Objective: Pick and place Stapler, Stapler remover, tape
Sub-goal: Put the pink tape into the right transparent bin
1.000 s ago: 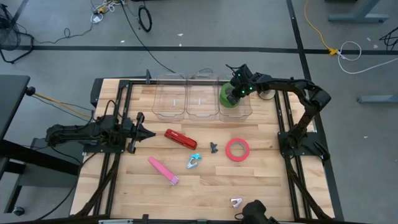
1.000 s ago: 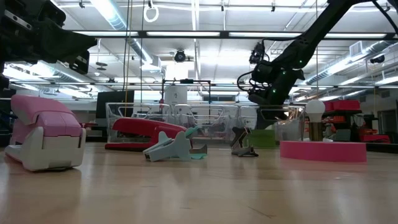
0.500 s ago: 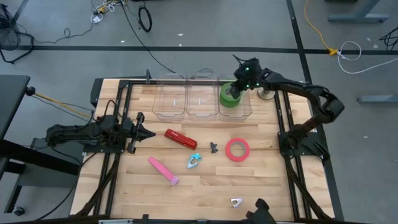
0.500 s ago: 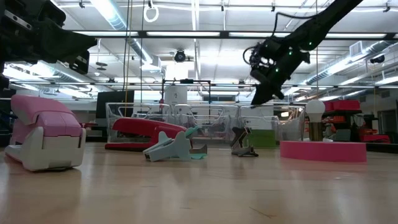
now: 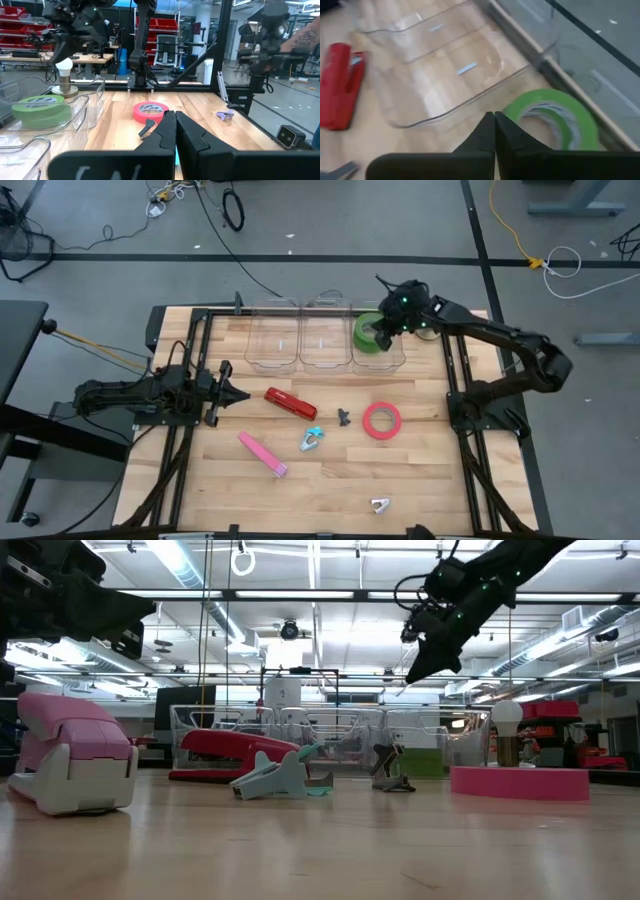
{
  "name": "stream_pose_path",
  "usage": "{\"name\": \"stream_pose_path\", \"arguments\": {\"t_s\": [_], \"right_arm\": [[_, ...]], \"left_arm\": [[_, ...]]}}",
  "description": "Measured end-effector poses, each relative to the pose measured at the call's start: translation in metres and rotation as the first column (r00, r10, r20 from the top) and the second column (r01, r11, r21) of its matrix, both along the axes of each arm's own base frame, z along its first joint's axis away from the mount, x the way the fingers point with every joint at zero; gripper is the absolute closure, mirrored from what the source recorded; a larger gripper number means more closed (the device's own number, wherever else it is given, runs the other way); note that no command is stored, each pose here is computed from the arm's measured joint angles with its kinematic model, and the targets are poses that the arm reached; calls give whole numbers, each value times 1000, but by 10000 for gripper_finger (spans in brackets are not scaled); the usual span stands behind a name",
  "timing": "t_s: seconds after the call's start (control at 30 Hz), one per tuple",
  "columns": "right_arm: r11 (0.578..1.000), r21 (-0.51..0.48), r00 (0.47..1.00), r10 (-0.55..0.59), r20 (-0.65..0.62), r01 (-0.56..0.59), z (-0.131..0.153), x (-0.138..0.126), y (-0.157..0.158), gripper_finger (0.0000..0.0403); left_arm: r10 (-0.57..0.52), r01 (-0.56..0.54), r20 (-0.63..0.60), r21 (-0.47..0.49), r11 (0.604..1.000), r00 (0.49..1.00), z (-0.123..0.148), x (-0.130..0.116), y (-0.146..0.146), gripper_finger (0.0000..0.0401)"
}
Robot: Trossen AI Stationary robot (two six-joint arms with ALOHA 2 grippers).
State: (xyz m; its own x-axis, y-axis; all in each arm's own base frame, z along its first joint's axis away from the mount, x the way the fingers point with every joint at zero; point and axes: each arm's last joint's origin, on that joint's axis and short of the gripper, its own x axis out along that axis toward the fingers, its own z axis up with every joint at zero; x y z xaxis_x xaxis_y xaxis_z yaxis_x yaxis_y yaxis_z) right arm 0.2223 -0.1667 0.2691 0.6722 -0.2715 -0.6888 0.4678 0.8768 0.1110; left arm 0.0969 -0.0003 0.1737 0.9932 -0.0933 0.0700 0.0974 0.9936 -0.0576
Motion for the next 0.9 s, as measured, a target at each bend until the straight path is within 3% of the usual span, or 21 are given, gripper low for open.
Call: {"name": "stream_pose_path", "arguments": {"t_s": [0.4, 0.9], "right_arm": [[984, 40, 985, 173, 17, -174, 19, 8, 63, 403], [889, 106, 888, 453, -79, -444, 20, 5, 138, 403]], "left_arm": [[0, 0, 0, 0, 1000, 1000, 0, 0, 0, 398], [0, 0, 0, 0, 1000, 1000, 0, 0, 0, 398]]}}
